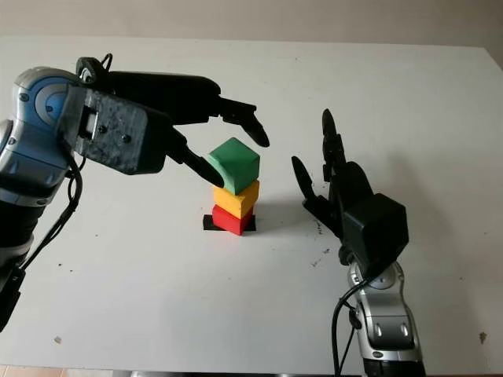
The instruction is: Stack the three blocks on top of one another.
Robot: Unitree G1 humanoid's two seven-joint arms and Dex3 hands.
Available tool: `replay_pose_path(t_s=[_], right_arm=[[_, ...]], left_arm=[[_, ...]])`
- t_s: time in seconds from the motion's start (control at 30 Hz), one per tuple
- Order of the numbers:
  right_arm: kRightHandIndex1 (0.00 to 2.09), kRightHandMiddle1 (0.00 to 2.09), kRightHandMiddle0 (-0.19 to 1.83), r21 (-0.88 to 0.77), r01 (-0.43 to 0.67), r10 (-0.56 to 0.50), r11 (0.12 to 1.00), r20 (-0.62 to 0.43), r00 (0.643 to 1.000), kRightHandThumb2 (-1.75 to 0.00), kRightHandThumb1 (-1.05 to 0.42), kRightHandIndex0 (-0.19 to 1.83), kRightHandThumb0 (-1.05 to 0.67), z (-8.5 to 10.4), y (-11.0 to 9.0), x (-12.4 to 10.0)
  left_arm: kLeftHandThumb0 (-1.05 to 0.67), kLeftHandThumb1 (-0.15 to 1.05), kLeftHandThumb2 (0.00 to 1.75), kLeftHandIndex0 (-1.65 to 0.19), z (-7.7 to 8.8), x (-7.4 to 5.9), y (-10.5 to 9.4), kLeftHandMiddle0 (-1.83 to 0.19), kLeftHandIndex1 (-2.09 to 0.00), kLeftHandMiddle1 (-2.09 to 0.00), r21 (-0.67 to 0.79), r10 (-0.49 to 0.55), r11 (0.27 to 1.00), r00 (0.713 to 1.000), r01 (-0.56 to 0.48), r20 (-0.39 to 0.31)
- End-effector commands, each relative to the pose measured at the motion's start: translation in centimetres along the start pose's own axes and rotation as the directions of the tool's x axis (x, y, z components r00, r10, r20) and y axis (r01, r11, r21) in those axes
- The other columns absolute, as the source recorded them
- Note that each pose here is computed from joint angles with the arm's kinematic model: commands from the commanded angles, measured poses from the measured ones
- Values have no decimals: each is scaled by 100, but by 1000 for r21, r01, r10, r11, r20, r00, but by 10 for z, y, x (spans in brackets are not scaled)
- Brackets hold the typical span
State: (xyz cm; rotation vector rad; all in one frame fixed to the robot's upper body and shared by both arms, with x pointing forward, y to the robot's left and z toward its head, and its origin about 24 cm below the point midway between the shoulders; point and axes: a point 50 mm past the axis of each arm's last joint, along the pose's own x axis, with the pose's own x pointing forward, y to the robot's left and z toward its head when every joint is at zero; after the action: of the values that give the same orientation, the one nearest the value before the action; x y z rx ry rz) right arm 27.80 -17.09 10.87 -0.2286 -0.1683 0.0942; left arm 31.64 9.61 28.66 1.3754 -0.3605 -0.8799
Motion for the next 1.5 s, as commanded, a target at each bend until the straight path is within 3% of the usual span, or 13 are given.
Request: replay_pose_path(t_s=[0.0, 0.27, 0.4, 0.5, 0.57, 0.73, 0.9, 1.2, 1.33, 1.47], right_arm=[[6, 6, -11, 1, 5, -5, 1000, -10, 1000, -50, -105, -16, -72, -2, -1, -3], [5, 5, -12, 17, 8, -8, 1000, -11, 1000, -49, -105, -16, -72, -2, -1, -3], [5, 5, -12, 28, 7, -6, 1000, -7, 1000, -49, -105, -17, -72, -1, 0, -3], [5, 5, -12, 35, 10, -10, 999, -7, 1000, -49, -105, -18, -72, -1, 0, -2], [5, 5, -12, 38, 11, -11, 999, -6, 1000, -49, -105, -18, -72, -2, 0, -2], [5, 5, -12, 27, 4, -4, 1000, -7, 1000, -49, -105, -18, -72, -3, -2, -2], [5, 5, -13, 48, 1, -1, 999, -2, 1000, -48, -105, -19, -71, -2, -3, -2], [5, 5, -12, 60, 8, -8, 998, 8, 1000, -50, -105, -18, -70, -1, -2, 0], [5, 5, -13, 68, 7, -9, 998, 21, 1000, -51, -105, -19, -68, 0, -2, 1], [4, 5, -13, 81, 19, -20, 997, 15, 1000, -51, -105, -19, -68, 0, -1, 1]], left_arm=[[-57, 92, 5, -13, 0, -4, -2, 1, -13, -5, 4, -12, 1000, 1000, 12, -2], [-59, 89, 5, 2, -1, -14, -1, 10, -3, -3, -39, -15, 999, 1000, 14, -4], [-71, 91, 6, 18, -10, -25, 3, 18, 0, 0, -135, 70, 989, 997, -66, 23], [-82, 103, 14, 19, -25, -35, 7, 19, 0, 0, -268, 160, 951, 987, -155, -4], [-85, 104, 35, 19, -34, -41, 7, 19, 0, 0, -326, 214, 921, 976, -216, -40], [-84, 105, 65, 19, -53, -55, -8, 19, 0, 0, -488, 448, 753, 887, -441, -111], [-80, 105, 66, 19, -71, -58, -30, 19, 0, 0, -631, 574, 550, 796, -547, -190], [-78, 105, 71, 18, -98, -63, -92, 19, -3, -4, -749, 536, 347, 775, -564, -335], [-79, 105, 73, 19, -107, -65, -123, 19, -2, -3, -757, 529, 254, 742, -602, -412], [-80, 105, 72, 19, -103, -65, -147, 18, -1, -4, -753, 536, 200, 713, -627, -452]])
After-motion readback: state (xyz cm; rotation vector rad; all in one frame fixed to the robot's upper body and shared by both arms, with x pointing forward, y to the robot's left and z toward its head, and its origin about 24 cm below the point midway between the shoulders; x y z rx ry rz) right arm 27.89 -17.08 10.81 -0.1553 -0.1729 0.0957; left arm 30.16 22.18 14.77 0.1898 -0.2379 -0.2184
